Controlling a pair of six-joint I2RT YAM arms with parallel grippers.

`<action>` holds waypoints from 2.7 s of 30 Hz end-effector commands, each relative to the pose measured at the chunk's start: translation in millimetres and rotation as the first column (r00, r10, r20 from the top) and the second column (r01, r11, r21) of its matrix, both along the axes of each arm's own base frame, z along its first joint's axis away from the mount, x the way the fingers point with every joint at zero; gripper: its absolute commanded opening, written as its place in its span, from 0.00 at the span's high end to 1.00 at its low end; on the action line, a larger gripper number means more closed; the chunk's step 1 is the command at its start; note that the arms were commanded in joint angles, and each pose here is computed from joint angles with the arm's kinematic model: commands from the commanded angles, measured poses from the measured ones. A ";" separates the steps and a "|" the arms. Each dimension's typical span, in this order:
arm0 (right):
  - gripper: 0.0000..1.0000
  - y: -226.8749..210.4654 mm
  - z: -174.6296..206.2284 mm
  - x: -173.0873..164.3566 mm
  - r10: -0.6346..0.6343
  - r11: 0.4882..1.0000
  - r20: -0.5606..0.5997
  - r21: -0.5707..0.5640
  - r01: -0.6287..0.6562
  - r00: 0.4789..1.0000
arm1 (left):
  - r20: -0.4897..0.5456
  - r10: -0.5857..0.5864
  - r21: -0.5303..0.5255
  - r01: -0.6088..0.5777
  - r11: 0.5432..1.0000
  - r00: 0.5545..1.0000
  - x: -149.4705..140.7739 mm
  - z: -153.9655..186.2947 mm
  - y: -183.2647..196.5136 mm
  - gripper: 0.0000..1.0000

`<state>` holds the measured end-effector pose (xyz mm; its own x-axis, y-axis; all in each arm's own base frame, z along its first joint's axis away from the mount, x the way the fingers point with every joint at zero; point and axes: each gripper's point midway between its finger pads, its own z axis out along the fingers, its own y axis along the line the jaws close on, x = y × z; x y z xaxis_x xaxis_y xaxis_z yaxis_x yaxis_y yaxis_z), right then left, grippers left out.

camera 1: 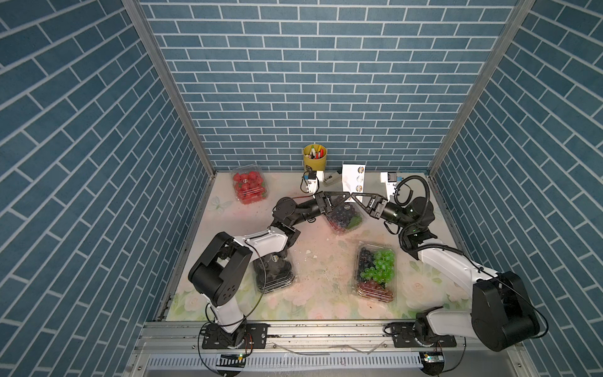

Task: Label fruit boxes
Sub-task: Adjust the label sticker.

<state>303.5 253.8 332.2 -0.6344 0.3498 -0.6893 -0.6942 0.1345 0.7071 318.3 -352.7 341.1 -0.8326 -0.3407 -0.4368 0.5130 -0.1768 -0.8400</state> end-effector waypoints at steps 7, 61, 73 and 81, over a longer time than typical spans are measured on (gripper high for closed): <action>1.00 -8.0 4.4 -12.2 -0.036 0.996 0.044 -0.077 0.040 0.998 | 0.110 0.105 0.199 -0.125 0.972 0.988 4.4 -14.0 23.0 0.77; 1.00 -7.4 16.7 -8.9 -0.039 0.998 0.064 -0.037 0.041 0.997 | 0.037 -0.026 0.021 0.025 0.999 0.999 -8.4 -2.4 1.4 0.90; 1.00 -9.9 14.7 -4.3 -0.059 0.998 0.051 -0.036 0.061 0.997 | 0.044 -0.014 0.030 0.012 0.999 0.999 -10.2 -2.0 4.6 1.00; 1.00 -7.0 22.6 -8.0 -0.017 1.000 0.072 0.014 0.016 0.997 | 0.007 -0.050 -0.027 0.050 0.998 0.999 -10.7 0.5 -1.3 1.00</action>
<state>297.5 247.6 333.2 -0.6136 0.3379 -0.7137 -0.6989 0.1882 0.6900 313.0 -351.6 333.1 -0.8424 -0.3204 -0.4333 0.5015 -0.1716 -0.8480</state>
